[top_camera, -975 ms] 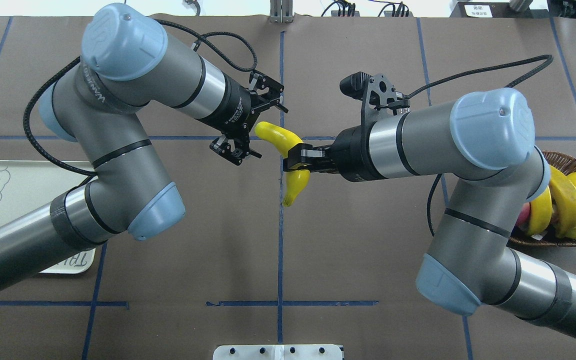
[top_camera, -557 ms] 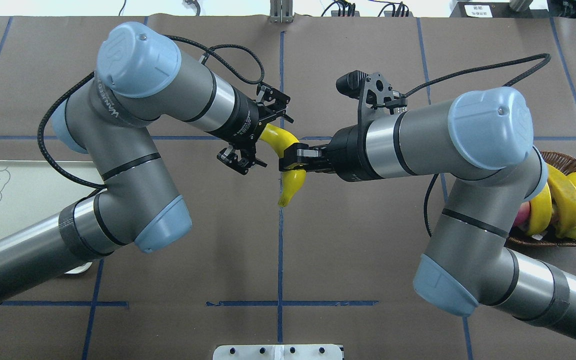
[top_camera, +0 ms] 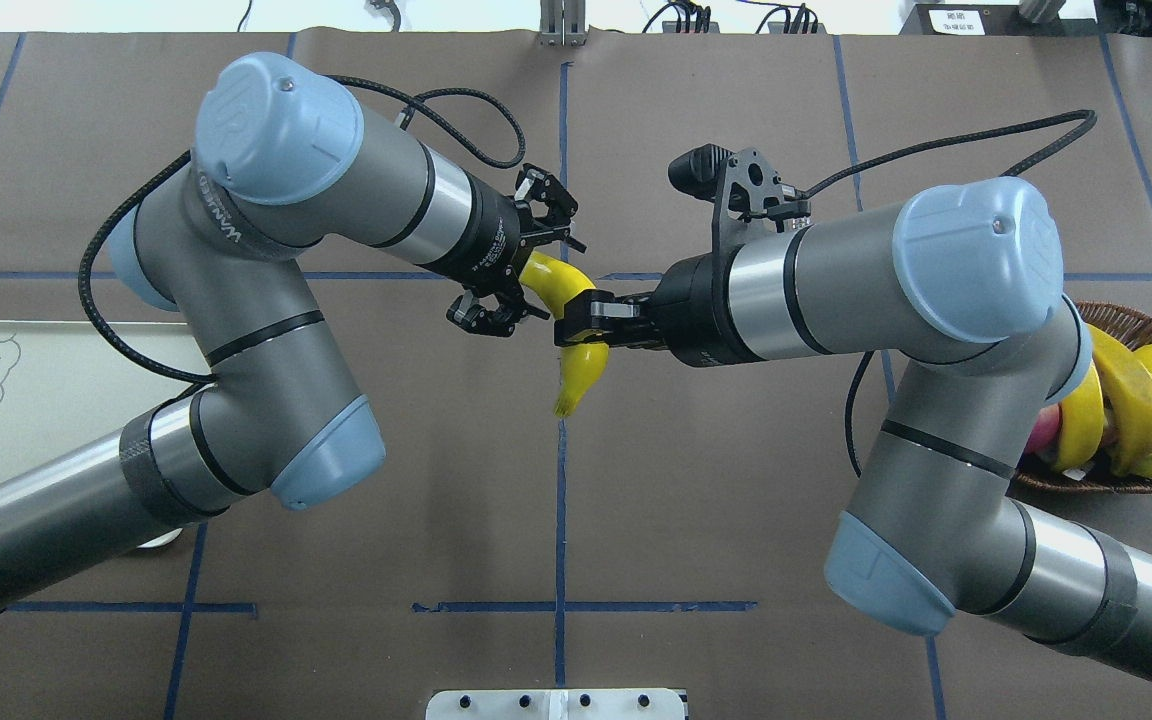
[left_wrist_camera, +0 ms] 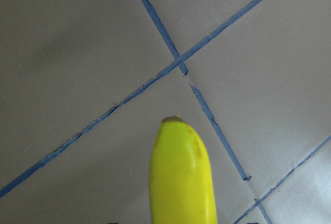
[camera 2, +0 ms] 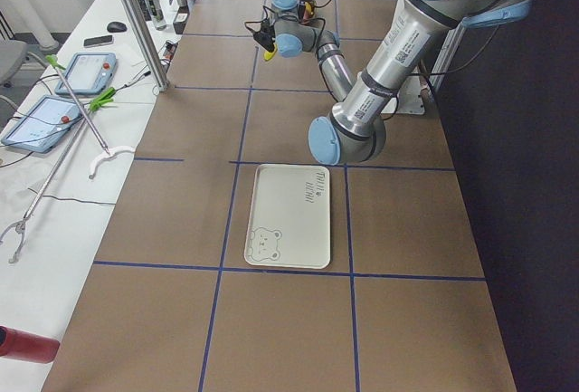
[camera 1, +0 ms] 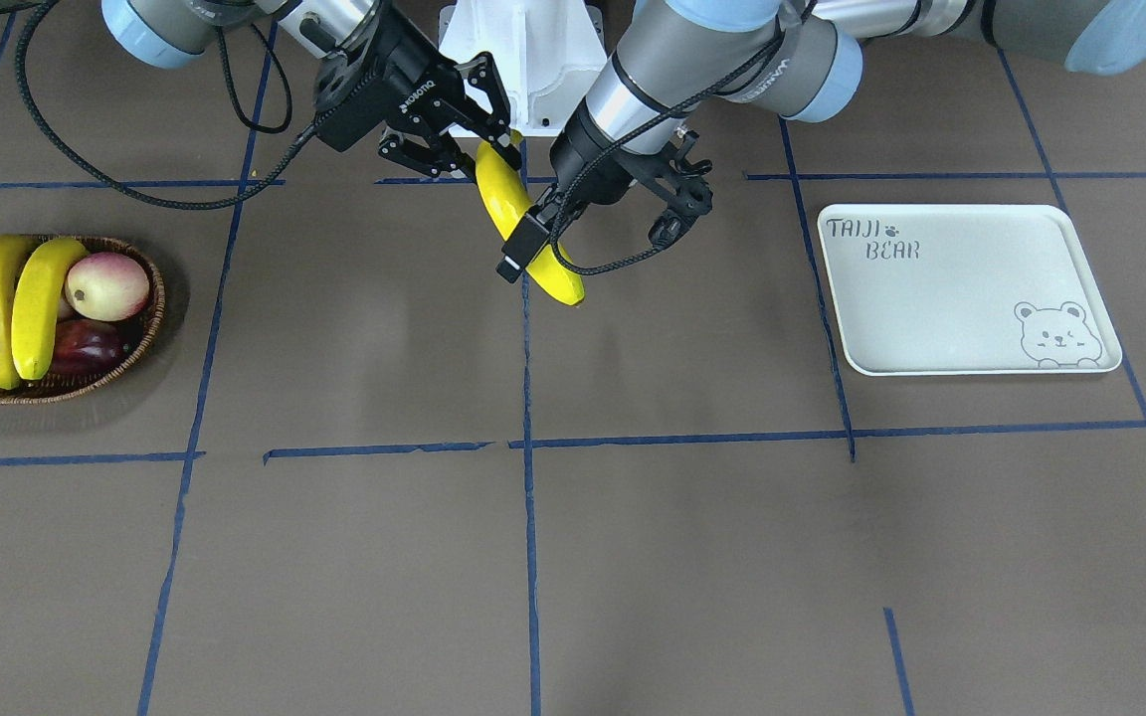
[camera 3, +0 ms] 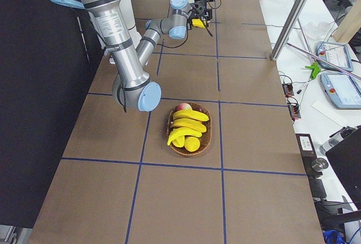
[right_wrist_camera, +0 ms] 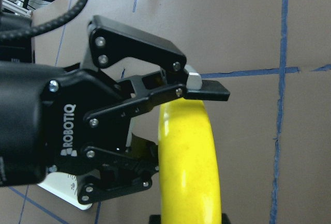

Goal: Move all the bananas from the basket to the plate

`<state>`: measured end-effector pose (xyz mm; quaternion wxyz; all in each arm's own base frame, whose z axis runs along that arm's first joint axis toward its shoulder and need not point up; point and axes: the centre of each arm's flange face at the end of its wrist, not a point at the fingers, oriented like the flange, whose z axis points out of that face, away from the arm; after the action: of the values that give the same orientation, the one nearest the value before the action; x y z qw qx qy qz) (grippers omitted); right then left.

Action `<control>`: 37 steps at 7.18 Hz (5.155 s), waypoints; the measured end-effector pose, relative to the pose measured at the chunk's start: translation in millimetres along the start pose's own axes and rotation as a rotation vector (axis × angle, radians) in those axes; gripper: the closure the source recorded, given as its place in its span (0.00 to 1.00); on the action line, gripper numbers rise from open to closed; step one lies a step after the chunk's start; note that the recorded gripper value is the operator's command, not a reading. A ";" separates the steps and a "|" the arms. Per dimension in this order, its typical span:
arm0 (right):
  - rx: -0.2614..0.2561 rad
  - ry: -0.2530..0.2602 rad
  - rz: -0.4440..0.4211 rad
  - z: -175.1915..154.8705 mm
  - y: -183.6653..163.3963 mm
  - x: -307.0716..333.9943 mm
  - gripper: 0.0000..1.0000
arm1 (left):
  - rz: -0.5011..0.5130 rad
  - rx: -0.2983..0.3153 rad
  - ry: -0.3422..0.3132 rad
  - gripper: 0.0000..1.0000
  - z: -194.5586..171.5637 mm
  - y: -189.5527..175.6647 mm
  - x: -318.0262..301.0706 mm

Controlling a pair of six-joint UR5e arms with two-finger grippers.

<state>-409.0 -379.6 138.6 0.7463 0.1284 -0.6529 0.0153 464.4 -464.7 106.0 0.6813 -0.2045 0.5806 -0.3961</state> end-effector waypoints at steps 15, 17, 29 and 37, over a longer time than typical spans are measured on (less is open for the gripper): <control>-0.204 0.556 -0.146 -122.9 -72.3 217.9 0.00 | 0.504 0.347 -0.362 1.00 -122.7 -338.5 -239.4; -0.232 0.598 -0.216 -159.4 -78.1 265.7 0.00 | 0.483 0.385 -0.407 0.99 -138.4 -419.6 -317.8; -0.263 0.696 -0.229 -211.9 -8.9 385.9 0.09 | 0.605 0.192 -0.212 0.00 -256.1 -503.1 -329.2; -0.419 0.735 -0.538 -235.9 54.5 481.6 0.24 | 0.610 0.190 -0.205 0.00 -258.1 -499.2 -327.8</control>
<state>-119.7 -346.7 592.2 0.9141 0.1259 -0.2796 -0.2651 63.6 -463.8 618.5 0.8394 0.0044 0.5038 -0.2039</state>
